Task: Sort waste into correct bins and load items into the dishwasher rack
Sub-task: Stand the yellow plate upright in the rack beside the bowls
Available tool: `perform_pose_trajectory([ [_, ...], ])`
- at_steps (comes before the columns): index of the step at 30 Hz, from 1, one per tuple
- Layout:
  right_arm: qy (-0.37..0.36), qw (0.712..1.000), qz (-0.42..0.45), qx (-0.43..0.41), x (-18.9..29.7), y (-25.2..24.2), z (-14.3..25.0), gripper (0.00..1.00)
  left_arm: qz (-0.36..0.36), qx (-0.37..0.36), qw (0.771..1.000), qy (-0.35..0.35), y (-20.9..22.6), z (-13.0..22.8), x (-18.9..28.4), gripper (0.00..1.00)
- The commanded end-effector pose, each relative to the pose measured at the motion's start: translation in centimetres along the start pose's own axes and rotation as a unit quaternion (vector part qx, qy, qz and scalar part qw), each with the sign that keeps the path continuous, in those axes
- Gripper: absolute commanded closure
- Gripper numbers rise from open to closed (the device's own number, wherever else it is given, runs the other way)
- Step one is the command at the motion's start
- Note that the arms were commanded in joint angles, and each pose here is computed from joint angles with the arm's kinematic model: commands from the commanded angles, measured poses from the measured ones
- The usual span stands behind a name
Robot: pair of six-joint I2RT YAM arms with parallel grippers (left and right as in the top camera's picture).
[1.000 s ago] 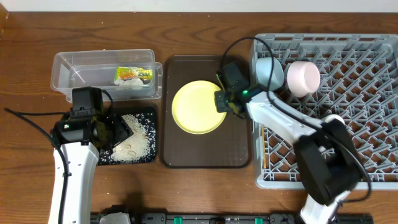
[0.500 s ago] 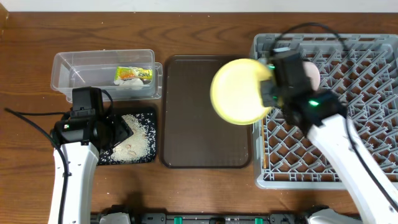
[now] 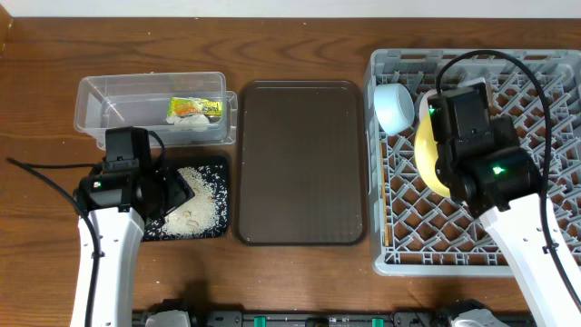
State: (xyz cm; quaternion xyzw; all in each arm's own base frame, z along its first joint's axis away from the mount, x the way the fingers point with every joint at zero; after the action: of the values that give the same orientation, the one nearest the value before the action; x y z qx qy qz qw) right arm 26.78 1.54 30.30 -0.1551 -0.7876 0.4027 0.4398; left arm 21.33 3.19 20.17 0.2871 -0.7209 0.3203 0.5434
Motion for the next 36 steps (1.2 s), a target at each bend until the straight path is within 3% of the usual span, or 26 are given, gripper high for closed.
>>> perform_pose_trajectory([
  [1,0.032,0.999,0.037,0.0,-0.4,-0.4,0.8,0.99,0.0,0.005,1.0,-0.004,0.0,-0.2,0.2,0.22],
  [6,0.041,0.999,-0.022,0.015,-1.2,1.7,1.0,0.99,0.0,0.005,1.0,-0.004,0.0,-0.2,0.2,0.22],
  [11,0.048,0.997,-0.048,-0.026,-2.0,3.2,0.4,0.99,0.0,0.005,1.0,-0.004,0.0,-0.2,0.2,0.22],
  [22,0.002,0.961,-0.254,-0.109,-1.4,7.5,-2.0,0.98,0.001,0.005,1.0,-0.003,0.0,-0.2,0.2,0.22],
  [24,-0.009,0.953,-0.281,-0.113,-1.2,7.9,-2.4,0.87,0.011,0.005,1.0,0.005,-0.2,0.0,0.2,0.22],
  [26,-0.014,0.947,-0.301,-0.114,-0.9,8.1,-2.6,0.7,0.025,-0.001,1.0,0.015,-0.5,0.1,0.2,0.22],
  [28,-0.014,0.944,-0.31,-0.117,-0.9,8.2,-2.6,0.62,0.033,-0.016,0.999,0.018,-0.7,0.2,0.2,0.22],
  [33,-0.019,0.926,-0.326,-0.187,-0.6,6.6,-2.2,0.31,0.052,-0.071,0.996,0.02,-1.5,0.6,0.3,0.22],
  [36,-0.049,0.915,-0.342,-0.207,-0.6,4.8,-2.1,0.27,0.066,-0.12,0.99,0.014,-2.6,1.2,0.4,0.22],
])
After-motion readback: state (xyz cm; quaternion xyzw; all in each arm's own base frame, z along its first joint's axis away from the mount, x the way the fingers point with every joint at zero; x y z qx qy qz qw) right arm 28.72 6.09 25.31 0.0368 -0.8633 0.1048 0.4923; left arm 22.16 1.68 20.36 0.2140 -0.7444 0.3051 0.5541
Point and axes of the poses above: each gripper's point midway between its finger pads, its own x axis back along the fingers, its own y axis along the line the jaws close on, z = x × y, the point moved 8 cm from there along x, back along the fingers, and after that the axes turned 14 degrees about x, right-handed, at the moved point
